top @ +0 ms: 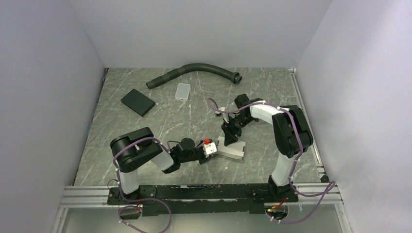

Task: Fold the paper box
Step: Close the paper box at the center of the board.

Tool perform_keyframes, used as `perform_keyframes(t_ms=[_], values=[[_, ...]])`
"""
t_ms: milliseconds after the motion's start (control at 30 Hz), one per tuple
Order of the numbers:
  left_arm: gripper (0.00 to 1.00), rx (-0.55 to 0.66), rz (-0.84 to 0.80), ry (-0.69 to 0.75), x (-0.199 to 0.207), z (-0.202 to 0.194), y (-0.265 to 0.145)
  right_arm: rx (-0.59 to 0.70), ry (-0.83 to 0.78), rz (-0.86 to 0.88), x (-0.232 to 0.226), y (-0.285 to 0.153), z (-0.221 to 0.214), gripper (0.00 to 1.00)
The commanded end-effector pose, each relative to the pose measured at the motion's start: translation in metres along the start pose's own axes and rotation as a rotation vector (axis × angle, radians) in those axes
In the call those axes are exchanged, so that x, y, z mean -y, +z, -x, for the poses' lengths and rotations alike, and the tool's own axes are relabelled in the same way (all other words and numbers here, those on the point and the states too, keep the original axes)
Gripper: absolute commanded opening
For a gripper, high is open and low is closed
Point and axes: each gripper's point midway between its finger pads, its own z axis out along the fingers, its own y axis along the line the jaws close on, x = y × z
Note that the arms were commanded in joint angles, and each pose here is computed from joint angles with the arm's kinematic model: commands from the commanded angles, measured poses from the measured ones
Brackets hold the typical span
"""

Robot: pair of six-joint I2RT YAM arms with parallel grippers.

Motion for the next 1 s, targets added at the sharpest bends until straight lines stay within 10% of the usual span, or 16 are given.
perform_keyframes(t_ms=[0, 367, 700, 967], values=[[0.34, 0.024, 0.001, 0.004, -0.003, 0.010, 0.009, 0.002, 0.029, 0.122, -0.021, 0.005, 0.000, 0.42], [0.01, 0.020, -0.053, 0.017, -0.005, 0.017, 0.015, -0.039, 0.044, 0.172, -0.030, 0.019, -0.009, 0.29], [0.00, 0.008, -0.117, 0.015, -0.013, 0.044, 0.032, -0.076, 0.032, 0.202, -0.040, 0.032, -0.012, 0.24], [0.00, -0.029, 0.024, -0.342, -0.030, 0.049, 0.039, -0.088, 0.072, 0.190, -0.040, 0.042, -0.014, 0.17]])
